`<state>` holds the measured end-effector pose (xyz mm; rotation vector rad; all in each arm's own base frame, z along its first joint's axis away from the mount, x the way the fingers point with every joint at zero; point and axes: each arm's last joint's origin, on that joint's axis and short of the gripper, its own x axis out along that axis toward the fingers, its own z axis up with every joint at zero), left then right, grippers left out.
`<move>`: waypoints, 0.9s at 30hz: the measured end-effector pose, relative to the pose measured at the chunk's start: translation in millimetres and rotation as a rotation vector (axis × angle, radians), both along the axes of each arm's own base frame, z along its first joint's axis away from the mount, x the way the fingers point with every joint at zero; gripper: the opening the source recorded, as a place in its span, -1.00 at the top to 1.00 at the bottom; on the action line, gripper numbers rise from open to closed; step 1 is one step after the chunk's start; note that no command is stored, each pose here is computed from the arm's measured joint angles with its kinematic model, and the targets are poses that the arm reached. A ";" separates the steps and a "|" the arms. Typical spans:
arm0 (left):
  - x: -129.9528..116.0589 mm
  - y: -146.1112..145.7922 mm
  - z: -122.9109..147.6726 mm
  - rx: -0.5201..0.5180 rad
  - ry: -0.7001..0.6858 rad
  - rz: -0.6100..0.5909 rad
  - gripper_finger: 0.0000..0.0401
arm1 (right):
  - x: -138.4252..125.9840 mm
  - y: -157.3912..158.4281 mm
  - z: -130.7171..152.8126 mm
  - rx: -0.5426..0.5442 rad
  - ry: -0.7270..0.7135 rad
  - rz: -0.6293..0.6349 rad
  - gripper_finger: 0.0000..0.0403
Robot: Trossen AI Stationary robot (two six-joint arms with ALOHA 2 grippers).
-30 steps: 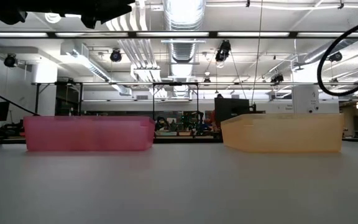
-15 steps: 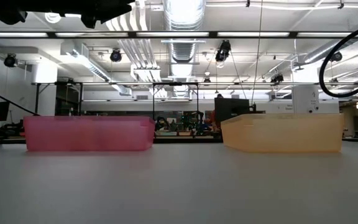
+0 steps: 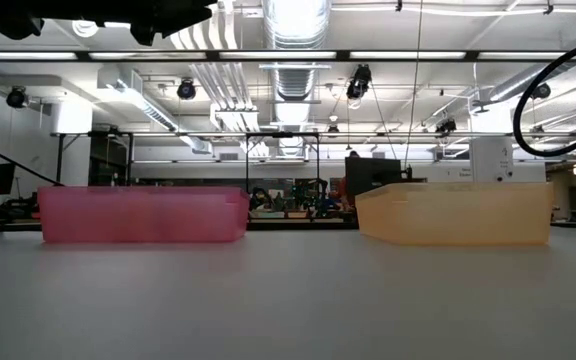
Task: Pick and place medicine bottles into bin by pill shape (circle, oval)
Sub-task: Put the blue pill into the orange bin
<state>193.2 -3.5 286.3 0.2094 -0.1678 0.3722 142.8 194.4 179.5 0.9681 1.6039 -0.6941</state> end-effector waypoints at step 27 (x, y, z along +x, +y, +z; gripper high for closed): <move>-4.2 0.4 13.2 -0.045 -0.160 -0.009 -0.20 | 82.8 -60.9 70.8 -0.074 -0.350 0.454 0.44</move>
